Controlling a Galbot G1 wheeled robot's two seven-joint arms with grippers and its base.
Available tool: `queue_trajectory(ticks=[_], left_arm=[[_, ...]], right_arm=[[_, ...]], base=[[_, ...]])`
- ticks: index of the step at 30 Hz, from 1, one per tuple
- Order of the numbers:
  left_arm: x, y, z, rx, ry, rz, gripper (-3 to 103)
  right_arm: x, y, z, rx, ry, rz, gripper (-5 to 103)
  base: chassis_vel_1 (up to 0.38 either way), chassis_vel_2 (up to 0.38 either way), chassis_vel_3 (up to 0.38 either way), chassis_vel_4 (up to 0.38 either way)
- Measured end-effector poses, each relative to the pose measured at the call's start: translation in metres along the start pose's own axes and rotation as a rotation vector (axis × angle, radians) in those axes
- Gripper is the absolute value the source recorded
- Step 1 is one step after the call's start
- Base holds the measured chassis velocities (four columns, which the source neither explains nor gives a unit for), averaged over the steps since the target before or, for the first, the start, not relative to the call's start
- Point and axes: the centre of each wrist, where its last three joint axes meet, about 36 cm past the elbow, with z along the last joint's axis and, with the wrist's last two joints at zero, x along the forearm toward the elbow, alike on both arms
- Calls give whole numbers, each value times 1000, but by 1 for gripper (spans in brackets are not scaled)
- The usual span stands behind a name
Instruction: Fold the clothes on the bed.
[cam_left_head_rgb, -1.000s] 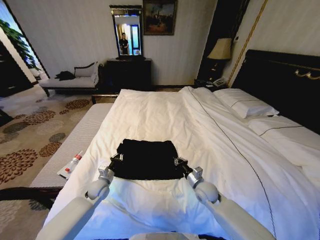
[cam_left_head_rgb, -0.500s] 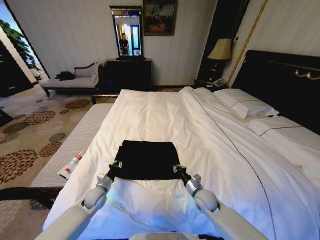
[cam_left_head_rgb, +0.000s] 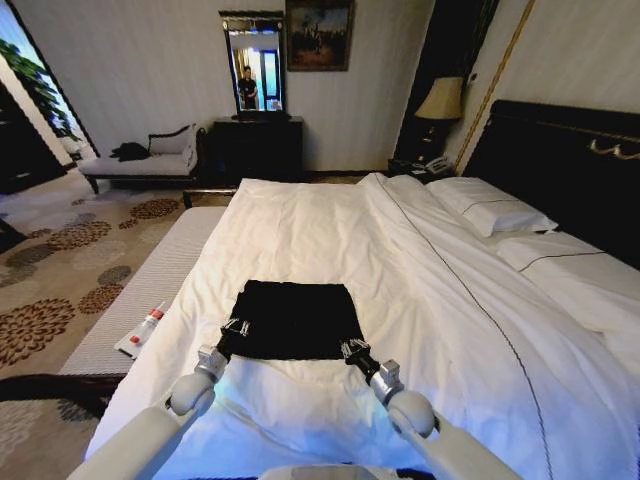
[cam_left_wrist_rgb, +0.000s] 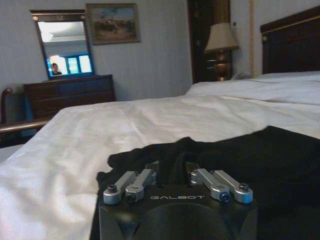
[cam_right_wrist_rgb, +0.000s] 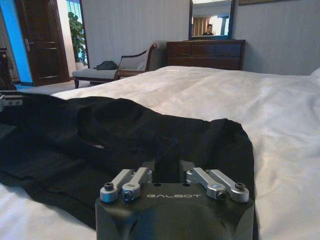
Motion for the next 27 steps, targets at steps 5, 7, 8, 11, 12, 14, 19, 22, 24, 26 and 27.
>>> queue_trajectory(ticks=[5,7,8,11,12,14,19,22,24,26,27], left_arm=[[26,-5,4,-27,7,32,49],[30,-5,5,-27,7,34,55],[36,-7,6,-21,5,33,60],[41,-10,4,-7,-4,27,72],[43,-10,1,0,-15,21,77],[43,-10,-1,6,-22,17,83],[34,0,-21,74,-57,-62,99],[17,12,-32,140,-66,-151,100],[3,22,-38,188,-72,-199,100],[-9,30,-44,223,-74,-229,100],[-22,37,-50,260,-69,-250,100]], right_arm=[[14,-1,1,-8,-2,1,46],[17,-1,4,-8,0,1,51],[24,0,6,-10,-1,6,57],[32,1,6,-21,-6,15,68],[36,-1,0,-31,-18,25,73],[37,-2,-4,-39,-27,30,79],[37,-12,-41,-121,-54,81,98],[35,-20,-59,-175,-50,107,100],[33,-24,-67,-191,-52,121,100],[33,-27,-70,-194,-54,127,100],[34,-29,-73,-194,-55,133,100]], base=[[0,0,0,0],[0,0,0,0],[0,0,0,0],[0,0,0,0],[0,0,0,0],[0,0,0,0],[0,0,0,0],[0,0,0,0],[0,0,0,0],[0,0,0,0],[0,0,0,0]])
